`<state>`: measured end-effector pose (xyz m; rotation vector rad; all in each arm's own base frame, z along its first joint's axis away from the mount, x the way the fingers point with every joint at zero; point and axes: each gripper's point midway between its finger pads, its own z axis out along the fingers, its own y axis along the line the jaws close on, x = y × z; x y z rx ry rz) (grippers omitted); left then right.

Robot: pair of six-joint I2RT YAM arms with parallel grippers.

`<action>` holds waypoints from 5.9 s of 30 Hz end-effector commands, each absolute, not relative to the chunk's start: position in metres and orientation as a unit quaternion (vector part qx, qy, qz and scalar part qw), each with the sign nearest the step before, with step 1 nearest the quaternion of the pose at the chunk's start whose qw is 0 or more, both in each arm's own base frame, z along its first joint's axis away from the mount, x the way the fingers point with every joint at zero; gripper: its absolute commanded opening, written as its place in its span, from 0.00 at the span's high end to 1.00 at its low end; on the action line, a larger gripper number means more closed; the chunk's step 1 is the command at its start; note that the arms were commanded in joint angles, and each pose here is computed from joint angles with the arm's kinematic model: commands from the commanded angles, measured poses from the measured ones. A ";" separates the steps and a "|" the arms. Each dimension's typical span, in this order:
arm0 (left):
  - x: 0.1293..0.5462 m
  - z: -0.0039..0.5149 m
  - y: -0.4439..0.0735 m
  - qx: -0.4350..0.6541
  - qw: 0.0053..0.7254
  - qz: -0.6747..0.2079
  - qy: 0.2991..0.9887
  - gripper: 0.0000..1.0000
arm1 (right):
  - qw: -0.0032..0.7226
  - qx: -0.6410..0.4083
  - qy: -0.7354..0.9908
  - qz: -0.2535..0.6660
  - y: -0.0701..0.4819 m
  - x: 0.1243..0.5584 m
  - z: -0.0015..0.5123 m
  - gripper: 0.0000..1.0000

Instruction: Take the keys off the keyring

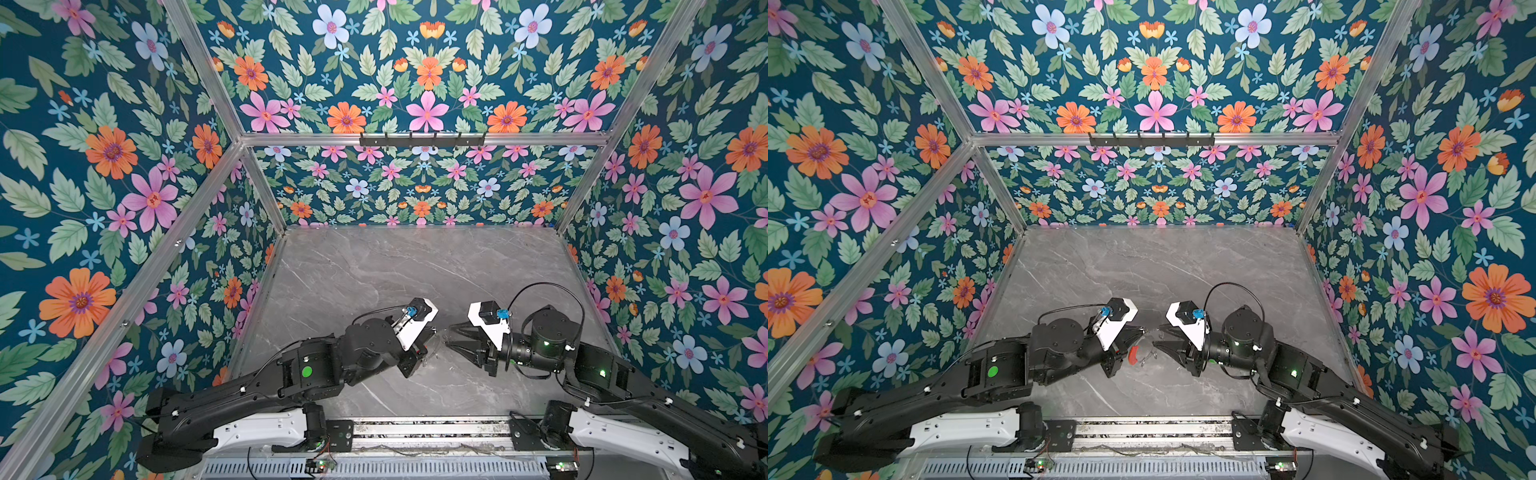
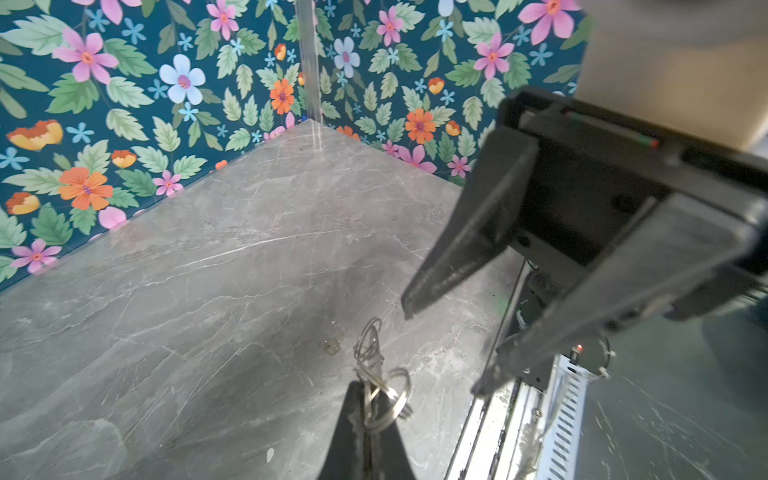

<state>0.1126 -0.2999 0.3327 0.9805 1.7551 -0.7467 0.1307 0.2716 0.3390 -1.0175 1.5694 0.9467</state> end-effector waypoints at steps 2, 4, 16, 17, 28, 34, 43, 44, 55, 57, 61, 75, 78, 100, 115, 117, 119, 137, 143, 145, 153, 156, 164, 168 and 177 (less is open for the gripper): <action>0.092 0.352 -0.310 0.434 0.470 -0.361 0.678 1.00 | 0.457 -0.425 0.628 0.464 0.265 0.124 0.352 0.55; 0.086 0.350 -0.313 0.448 0.460 -0.368 0.673 1.00 | 0.426 -0.430 0.610 0.512 0.262 0.120 0.361 0.54; 0.072 0.356 -0.319 0.483 0.447 -0.386 0.647 1.00 | 0.331 -0.485 0.563 0.581 0.269 0.091 0.361 0.56; 0.072 0.358 -0.319 0.484 0.450 -0.386 0.644 1.00 | 0.323 -0.489 0.559 0.587 0.269 0.088 0.360 0.55; 0.078 0.359 -0.320 0.483 0.458 -0.370 0.648 1.00 | 0.290 -0.491 0.550 0.610 0.274 0.085 0.356 0.66; 0.085 0.360 -0.318 0.472 0.469 -0.357 0.656 1.00 | 0.289 -0.486 0.556 0.609 0.276 0.089 0.353 0.83; 0.091 0.353 -0.320 0.471 0.463 -0.338 0.671 1.00 | 0.302 -0.471 0.567 0.605 0.278 0.096 0.350 1.00; 0.092 0.352 -0.320 0.470 0.463 -0.335 0.673 1.00 | 0.306 -0.468 0.569 0.604 0.278 0.098 0.351 1.00; 0.113 0.350 -0.308 0.430 0.490 -0.292 0.699 0.58 | 0.339 -0.425 0.575 0.611 0.278 0.108 0.355 1.00; 0.118 0.347 -0.307 0.425 0.493 -0.278 0.707 0.51 | 0.344 -0.415 0.576 0.615 0.277 0.110 0.355 1.00; 0.127 0.344 -0.309 0.428 0.490 -0.244 0.719 0.46 | 0.352 -0.390 0.591 0.613 0.278 0.117 0.350 1.00; 0.159 0.353 -0.320 0.433 0.459 -0.160 0.759 0.44 | 0.378 -0.348 0.605 0.609 0.276 0.127 0.336 1.00; 0.174 0.365 -0.308 0.395 0.477 -0.162 0.768 0.45 | 0.398 -0.333 0.607 0.602 0.272 0.132 0.336 1.00; 0.118 0.364 -0.336 0.458 0.449 -0.364 0.676 0.63 | 0.445 -0.290 0.626 0.570 0.263 0.150 0.346 1.00; 0.111 0.361 -0.340 0.466 0.430 -0.380 0.673 0.81 | 0.447 -0.288 0.630 0.567 0.263 0.152 0.345 1.00; 0.113 0.360 -0.341 0.465 0.430 -0.378 0.675 0.86 | 0.447 -0.287 0.630 0.567 0.263 0.153 0.345 1.00; 0.113 0.360 -0.341 0.465 0.432 -0.377 0.674 0.90 | 0.447 -0.287 0.629 0.567 0.263 0.153 0.345 1.00; 0.120 0.357 -0.340 0.458 0.438 -0.360 0.685 0.83 | 0.448 -0.289 0.624 0.571 0.264 0.151 0.349 1.00; 0.121 0.357 -0.340 0.459 0.438 -0.359 0.684 0.92 | 0.447 -0.289 0.622 0.574 0.263 0.150 0.352 1.00; 0.121 0.356 -0.341 0.460 0.438 -0.357 0.685 0.94 | 0.447 -0.289 0.621 0.576 0.264 0.150 0.352 1.00; 0.125 0.355 -0.339 0.456 0.444 -0.348 0.688 1.00 | 0.446 -0.293 0.618 0.577 0.264 0.147 0.353 1.00; 0.124 0.358 -0.336 0.456 0.453 -0.350 0.681 1.00 | 0.442 -0.297 0.620 0.576 0.264 0.146 0.351 0.99; 0.115 0.367 -0.329 0.472 0.463 -0.359 0.659 1.00 | 0.440 -0.308 0.635 0.555 0.259 0.142 0.340 0.66; 0.110 0.371 -0.324 0.479 0.462 -0.364 0.652 1.00 | 0.444 -0.314 0.642 0.540 0.253 0.138 0.336 0.58; 0.100 0.379 -0.317 0.489 0.464 -0.380 0.633 1.00 | 0.450 -0.332 0.638 0.530 0.245 0.127 0.337 0.55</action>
